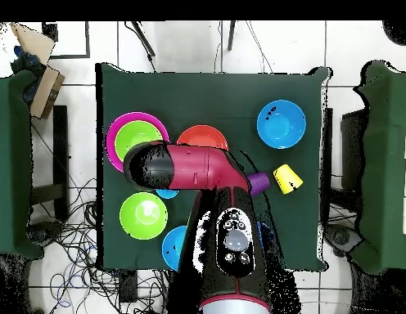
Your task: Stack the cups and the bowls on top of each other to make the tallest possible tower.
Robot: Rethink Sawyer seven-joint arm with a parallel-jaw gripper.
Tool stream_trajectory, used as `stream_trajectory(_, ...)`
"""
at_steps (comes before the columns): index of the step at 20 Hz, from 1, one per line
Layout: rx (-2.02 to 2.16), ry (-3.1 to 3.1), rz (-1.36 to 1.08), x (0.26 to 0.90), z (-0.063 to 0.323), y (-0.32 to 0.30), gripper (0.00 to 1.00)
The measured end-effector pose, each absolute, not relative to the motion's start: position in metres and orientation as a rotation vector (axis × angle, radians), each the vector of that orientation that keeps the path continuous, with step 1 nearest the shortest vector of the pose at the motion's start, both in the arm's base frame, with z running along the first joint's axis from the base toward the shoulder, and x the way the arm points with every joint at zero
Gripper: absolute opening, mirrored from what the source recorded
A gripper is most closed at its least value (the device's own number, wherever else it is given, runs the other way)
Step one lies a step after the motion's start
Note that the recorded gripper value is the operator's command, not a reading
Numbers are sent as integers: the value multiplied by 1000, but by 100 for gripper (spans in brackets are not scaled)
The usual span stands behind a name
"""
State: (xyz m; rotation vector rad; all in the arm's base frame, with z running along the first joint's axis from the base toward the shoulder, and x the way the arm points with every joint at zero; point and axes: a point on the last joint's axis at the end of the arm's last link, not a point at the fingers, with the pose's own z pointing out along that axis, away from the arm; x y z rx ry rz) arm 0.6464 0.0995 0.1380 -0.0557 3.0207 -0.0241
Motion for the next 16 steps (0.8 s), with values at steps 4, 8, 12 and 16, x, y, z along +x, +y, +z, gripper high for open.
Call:
stream_trajectory(4, -51, 3025, -24, 645, 137, 98, 100)
stream_trajectory(8, -50, 3029, -27, 643, 136, 97, 100)
stream_trajectory(12, -49, 3030, -38, 642, 136, 94, 100)
stream_trajectory(16, -49, 3030, -47, 641, 136, 93, 100)
